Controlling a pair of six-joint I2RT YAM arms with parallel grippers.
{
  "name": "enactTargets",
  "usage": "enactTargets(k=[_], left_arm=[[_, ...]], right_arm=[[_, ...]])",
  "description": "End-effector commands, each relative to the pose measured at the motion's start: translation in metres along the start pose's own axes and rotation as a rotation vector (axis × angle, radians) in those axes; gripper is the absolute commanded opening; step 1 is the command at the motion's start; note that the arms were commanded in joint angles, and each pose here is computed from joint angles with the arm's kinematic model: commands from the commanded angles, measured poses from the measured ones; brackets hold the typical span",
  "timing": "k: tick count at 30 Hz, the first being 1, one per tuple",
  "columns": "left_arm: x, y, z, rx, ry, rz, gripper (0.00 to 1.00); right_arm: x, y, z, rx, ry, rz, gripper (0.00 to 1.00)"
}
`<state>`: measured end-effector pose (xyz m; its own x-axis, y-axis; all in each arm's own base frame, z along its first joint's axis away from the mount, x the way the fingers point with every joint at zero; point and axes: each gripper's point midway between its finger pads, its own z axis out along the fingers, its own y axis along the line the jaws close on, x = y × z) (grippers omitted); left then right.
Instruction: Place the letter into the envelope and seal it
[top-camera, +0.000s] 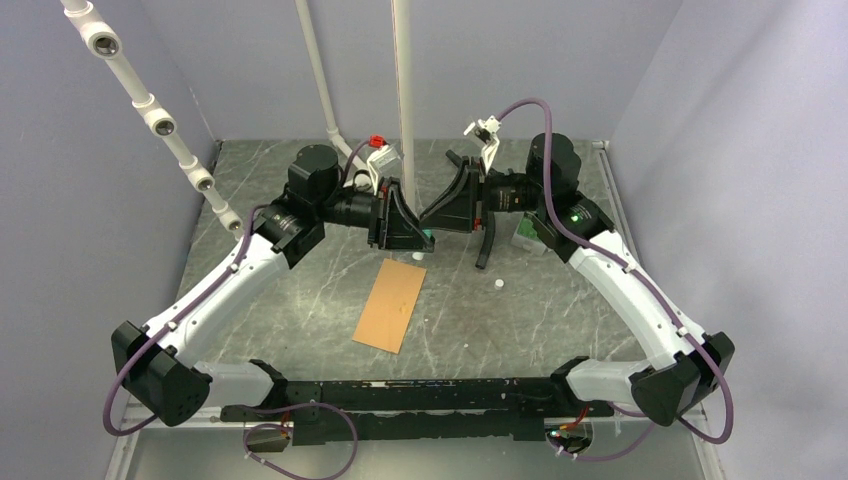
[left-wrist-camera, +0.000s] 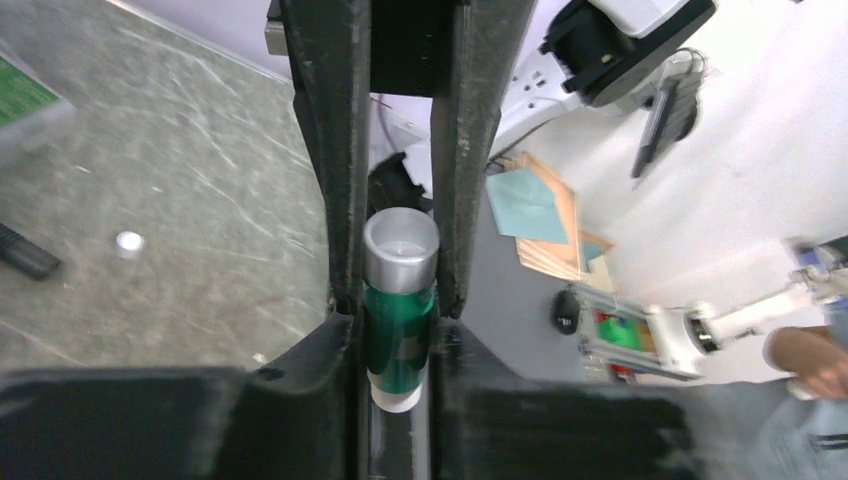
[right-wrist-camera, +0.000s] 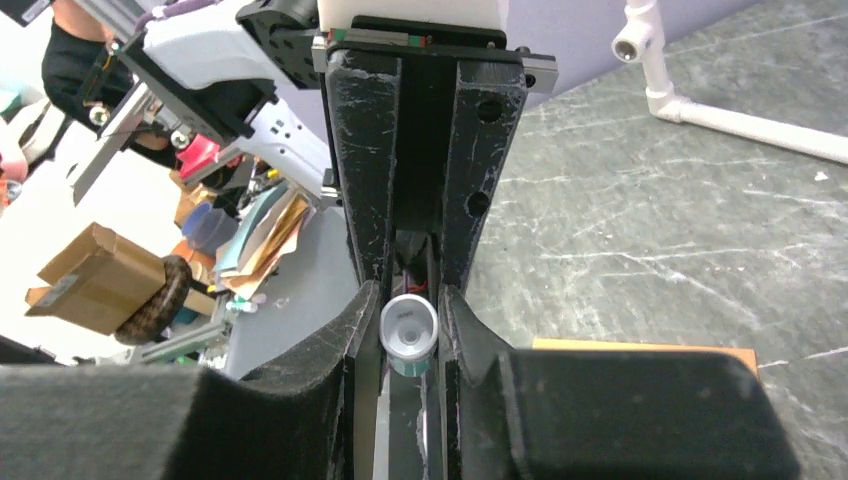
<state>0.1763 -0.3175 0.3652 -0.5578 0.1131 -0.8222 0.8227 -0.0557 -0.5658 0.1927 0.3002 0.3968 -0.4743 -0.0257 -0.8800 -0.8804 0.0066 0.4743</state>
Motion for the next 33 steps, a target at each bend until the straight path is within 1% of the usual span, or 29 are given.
enactTargets(k=[1,2,3,4,5,6,7,8,12,14,17,20,24,29,33], left_arm=[[-0.019,0.015,-0.004,-0.09,-0.072,0.02,0.03],[-0.02,0.02,-0.006,-0.123,-0.084,0.013,0.03],[-0.021,0.027,-0.007,-0.161,-0.098,0.006,0.03],[-0.024,0.035,-0.01,-0.209,-0.12,-0.004,0.02],[-0.025,0.043,-0.013,-0.258,-0.142,-0.023,0.02],[-0.028,0.053,-0.016,-0.316,-0.172,-0.044,0.03],[-0.031,0.062,-0.02,-0.373,-0.205,-0.07,0.03],[-0.034,0.071,-0.024,-0.425,-0.238,-0.096,0.02],[-0.045,0.103,-0.052,-0.697,-0.368,-0.249,0.03],[-0.054,0.103,-0.063,-0.764,-0.408,-0.285,0.03],[-0.068,0.098,-0.072,-0.813,-0.461,-0.343,0.02],[-0.076,0.093,-0.076,-0.839,-0.493,-0.42,0.02],[-0.081,0.086,-0.074,-0.829,-0.485,-0.479,0.02],[-0.084,0.079,-0.07,-0.783,-0.493,-0.492,0.03],[-0.084,0.077,-0.068,-0.768,-0.495,-0.505,0.06]], right_arm=[[-0.017,0.002,-0.001,0.019,-0.034,-0.035,0.0],[-0.018,-0.004,-0.001,0.047,-0.038,-0.018,0.03],[-0.021,-0.015,-0.002,0.106,-0.054,0.002,0.17],[-0.023,-0.025,-0.003,0.161,-0.069,0.021,0.37],[-0.025,-0.037,-0.005,0.229,-0.09,0.042,0.54],[-0.026,-0.049,-0.01,0.304,-0.117,0.063,0.66],[-0.026,-0.061,-0.014,0.378,-0.141,0.085,0.72],[-0.026,-0.071,-0.019,0.443,-0.163,0.1,0.76],[-0.02,-0.084,-0.031,0.576,-0.225,0.069,0.79],[-0.013,-0.088,-0.033,0.631,-0.232,0.059,0.79],[-0.005,-0.092,-0.027,0.701,-0.209,0.046,0.78],[-0.008,-0.091,-0.015,0.737,-0.217,0.023,0.77],[-0.015,-0.078,0.007,0.699,-0.232,-0.003,0.76],[-0.034,-0.067,0.021,0.655,-0.306,-0.006,0.75],[-0.047,-0.067,0.024,0.651,-0.351,-0.003,0.73]])
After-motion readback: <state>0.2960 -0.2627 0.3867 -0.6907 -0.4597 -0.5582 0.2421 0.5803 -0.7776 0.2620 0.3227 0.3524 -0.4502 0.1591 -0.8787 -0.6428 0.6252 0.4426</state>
